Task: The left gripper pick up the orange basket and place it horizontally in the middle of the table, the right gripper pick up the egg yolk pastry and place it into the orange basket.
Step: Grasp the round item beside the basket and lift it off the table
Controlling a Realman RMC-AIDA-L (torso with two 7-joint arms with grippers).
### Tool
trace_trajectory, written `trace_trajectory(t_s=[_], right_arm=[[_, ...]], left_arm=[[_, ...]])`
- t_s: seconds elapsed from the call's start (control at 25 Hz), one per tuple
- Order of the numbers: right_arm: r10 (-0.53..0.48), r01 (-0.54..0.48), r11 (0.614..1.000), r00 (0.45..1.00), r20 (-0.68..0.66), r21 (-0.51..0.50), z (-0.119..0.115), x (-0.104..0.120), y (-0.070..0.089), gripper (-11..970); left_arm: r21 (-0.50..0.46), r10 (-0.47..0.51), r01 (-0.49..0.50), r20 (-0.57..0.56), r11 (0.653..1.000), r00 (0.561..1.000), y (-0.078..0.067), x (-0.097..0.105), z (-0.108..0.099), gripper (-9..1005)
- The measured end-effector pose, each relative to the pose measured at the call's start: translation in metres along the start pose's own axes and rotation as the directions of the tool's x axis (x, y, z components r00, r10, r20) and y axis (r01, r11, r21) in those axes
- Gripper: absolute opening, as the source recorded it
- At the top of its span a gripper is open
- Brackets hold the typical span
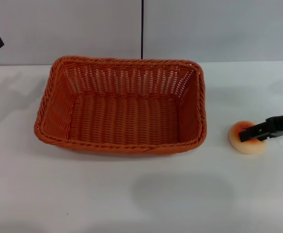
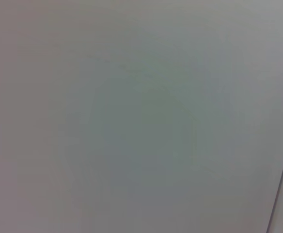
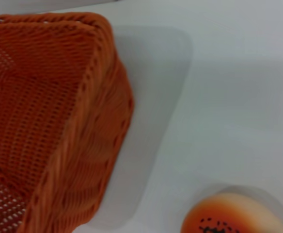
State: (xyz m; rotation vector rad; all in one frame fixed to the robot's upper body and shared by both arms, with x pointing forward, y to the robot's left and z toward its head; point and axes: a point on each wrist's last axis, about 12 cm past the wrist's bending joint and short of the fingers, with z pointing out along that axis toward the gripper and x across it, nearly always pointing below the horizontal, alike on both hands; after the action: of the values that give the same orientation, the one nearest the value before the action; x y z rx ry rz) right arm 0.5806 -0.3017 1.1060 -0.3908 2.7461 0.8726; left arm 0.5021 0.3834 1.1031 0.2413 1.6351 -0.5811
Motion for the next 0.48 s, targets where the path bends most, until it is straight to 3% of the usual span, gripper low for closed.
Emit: trace_trajectory(t_s=[0.36,0.48], right_arm=[[0.03,-0.031,0.999,0.998,0.05,0.032,-0.002,0.004,-0.011,507],[0.026,-0.029,0.999,0.997,0.079,0.032,-0.008,0.004,-0.012,418]], left_arm=[[-0.002,0.0,0.0,-0.002,1.0,1.0,0.001,0.0,-0.001,806],[-0.003,-0.008,0.008,-0.002,1.0,1.0,0.001,0.002,-0.001,806]])
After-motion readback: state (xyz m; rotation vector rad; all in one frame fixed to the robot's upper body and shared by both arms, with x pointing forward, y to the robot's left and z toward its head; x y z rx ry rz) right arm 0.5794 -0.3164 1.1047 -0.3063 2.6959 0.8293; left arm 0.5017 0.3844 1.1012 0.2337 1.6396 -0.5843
